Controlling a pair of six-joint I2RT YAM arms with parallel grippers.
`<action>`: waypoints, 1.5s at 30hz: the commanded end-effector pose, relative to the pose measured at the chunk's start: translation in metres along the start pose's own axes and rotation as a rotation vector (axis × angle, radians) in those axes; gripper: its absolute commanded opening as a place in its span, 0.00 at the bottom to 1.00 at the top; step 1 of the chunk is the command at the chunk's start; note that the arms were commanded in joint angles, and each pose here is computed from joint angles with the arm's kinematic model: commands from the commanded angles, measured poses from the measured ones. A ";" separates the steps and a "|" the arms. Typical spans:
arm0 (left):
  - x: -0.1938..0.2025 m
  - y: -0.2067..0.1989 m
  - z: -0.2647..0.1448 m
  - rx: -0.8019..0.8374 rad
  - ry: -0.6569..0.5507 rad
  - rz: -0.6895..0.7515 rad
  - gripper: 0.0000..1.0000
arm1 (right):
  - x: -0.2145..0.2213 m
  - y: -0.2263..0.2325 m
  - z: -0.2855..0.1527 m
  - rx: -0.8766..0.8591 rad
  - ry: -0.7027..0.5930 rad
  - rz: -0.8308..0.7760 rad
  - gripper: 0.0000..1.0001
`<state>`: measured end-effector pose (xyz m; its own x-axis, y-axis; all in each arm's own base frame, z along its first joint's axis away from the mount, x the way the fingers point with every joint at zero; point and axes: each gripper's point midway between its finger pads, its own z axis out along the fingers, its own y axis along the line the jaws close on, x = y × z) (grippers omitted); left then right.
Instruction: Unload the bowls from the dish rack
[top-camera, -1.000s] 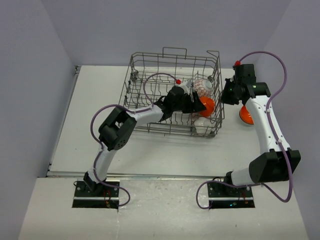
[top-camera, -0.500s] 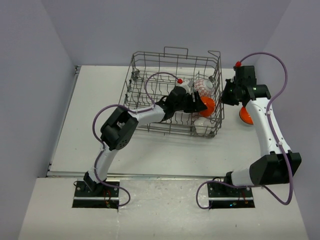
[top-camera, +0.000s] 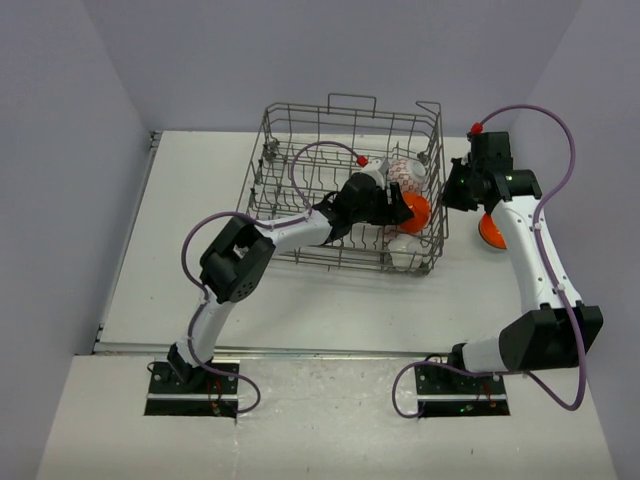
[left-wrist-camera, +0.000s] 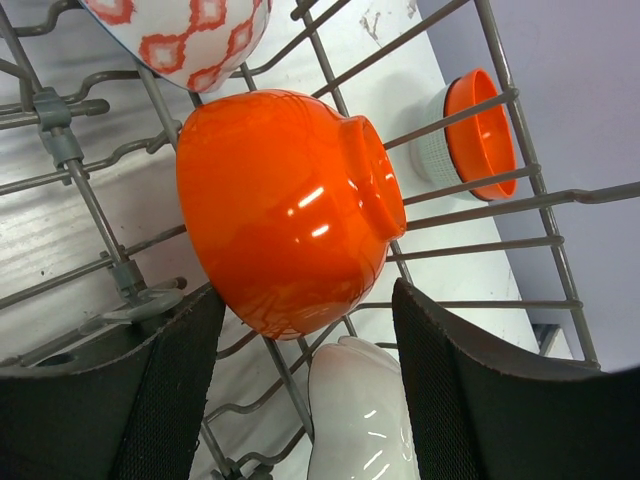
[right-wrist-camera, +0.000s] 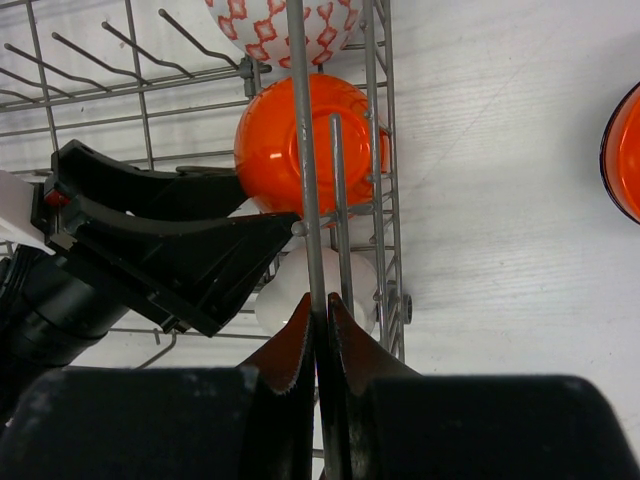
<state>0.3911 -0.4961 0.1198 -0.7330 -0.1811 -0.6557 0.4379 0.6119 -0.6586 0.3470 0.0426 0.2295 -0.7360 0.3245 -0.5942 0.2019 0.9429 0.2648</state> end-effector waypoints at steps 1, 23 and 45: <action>-0.060 -0.046 -0.020 0.059 -0.154 0.062 0.69 | -0.004 -0.004 -0.012 0.031 -0.033 0.043 0.00; -0.049 -0.072 -0.005 0.225 -0.137 -0.006 0.62 | -0.007 -0.006 -0.015 0.038 -0.037 0.023 0.00; -0.038 -0.014 0.020 0.024 -0.204 -0.083 0.53 | 0.003 -0.008 -0.023 0.026 -0.050 0.016 0.00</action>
<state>0.4110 -0.5175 0.1345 -0.6943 -0.3100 -0.6495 0.4085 0.5734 -0.7102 0.3380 0.0423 0.2298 -0.7342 0.3232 -0.5970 0.1993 0.9433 0.2656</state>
